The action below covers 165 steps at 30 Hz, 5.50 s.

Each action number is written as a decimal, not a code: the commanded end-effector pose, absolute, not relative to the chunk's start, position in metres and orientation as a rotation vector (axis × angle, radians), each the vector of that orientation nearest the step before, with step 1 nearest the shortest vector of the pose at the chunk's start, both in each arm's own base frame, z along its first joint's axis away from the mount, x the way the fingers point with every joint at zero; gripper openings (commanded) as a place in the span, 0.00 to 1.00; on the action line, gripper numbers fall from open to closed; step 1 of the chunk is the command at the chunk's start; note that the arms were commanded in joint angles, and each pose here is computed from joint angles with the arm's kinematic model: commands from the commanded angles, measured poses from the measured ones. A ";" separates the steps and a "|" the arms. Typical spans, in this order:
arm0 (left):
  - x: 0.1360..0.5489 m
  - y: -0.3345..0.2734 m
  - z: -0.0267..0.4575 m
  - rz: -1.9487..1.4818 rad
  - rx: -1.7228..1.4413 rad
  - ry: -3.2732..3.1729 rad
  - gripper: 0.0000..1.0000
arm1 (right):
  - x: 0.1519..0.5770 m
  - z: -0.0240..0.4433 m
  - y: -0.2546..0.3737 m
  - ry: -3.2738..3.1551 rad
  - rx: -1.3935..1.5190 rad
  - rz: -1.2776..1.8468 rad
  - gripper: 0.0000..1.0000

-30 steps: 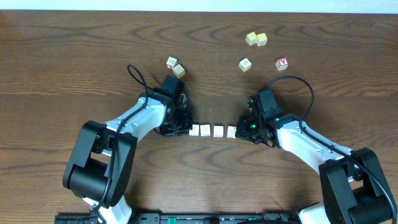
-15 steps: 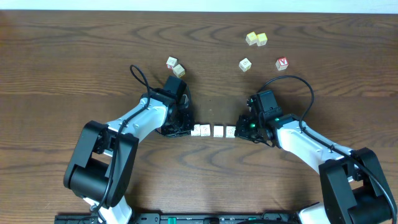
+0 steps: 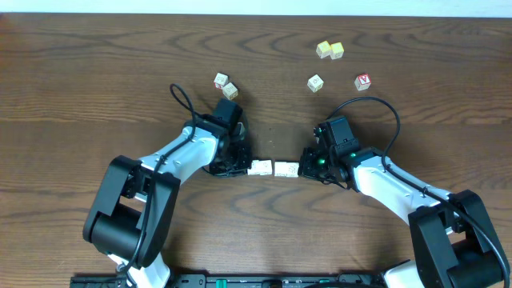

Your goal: Lift 4 blocks

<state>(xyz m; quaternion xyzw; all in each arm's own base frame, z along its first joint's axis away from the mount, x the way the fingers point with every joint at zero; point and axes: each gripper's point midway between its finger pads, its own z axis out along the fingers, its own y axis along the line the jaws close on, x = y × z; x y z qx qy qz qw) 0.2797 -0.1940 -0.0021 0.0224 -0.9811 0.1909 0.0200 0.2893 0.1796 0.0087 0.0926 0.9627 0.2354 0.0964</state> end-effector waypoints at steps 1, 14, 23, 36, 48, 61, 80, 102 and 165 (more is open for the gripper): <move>0.266 -0.197 -0.016 0.541 0.052 -3.007 0.07 | 0.289 0.008 0.183 2.855 0.305 0.711 0.01; 0.269 -0.193 -0.018 0.479 0.040 -3.042 0.07 | 0.291 0.007 0.186 2.839 0.303 0.680 0.01; 0.276 -0.161 0.007 0.354 0.127 -3.097 0.07 | 0.286 0.013 0.135 2.948 0.406 0.309 0.01; 0.283 -0.103 0.043 -0.065 0.422 -3.256 0.07 | 0.241 0.039 0.171 3.152 0.110 0.322 0.01; 0.284 -0.086 0.045 -0.216 0.480 -3.273 0.07 | 0.229 0.015 0.202 3.075 0.139 0.086 0.01; 0.283 -0.086 0.044 -0.218 0.491 -3.267 0.07 | 0.240 -0.007 0.226 3.072 -0.012 0.197 0.01; 0.282 -0.086 0.044 -0.213 0.491 -3.265 0.07 | 0.255 -0.006 0.225 2.996 -0.077 0.164 0.01; 0.282 -0.086 0.044 -0.214 0.491 -3.265 0.07 | 0.259 -0.005 0.224 2.976 -0.077 0.152 0.01; 0.282 -0.086 0.044 -0.213 0.491 -3.265 0.07 | 0.264 0.003 0.190 2.983 -0.040 0.043 0.01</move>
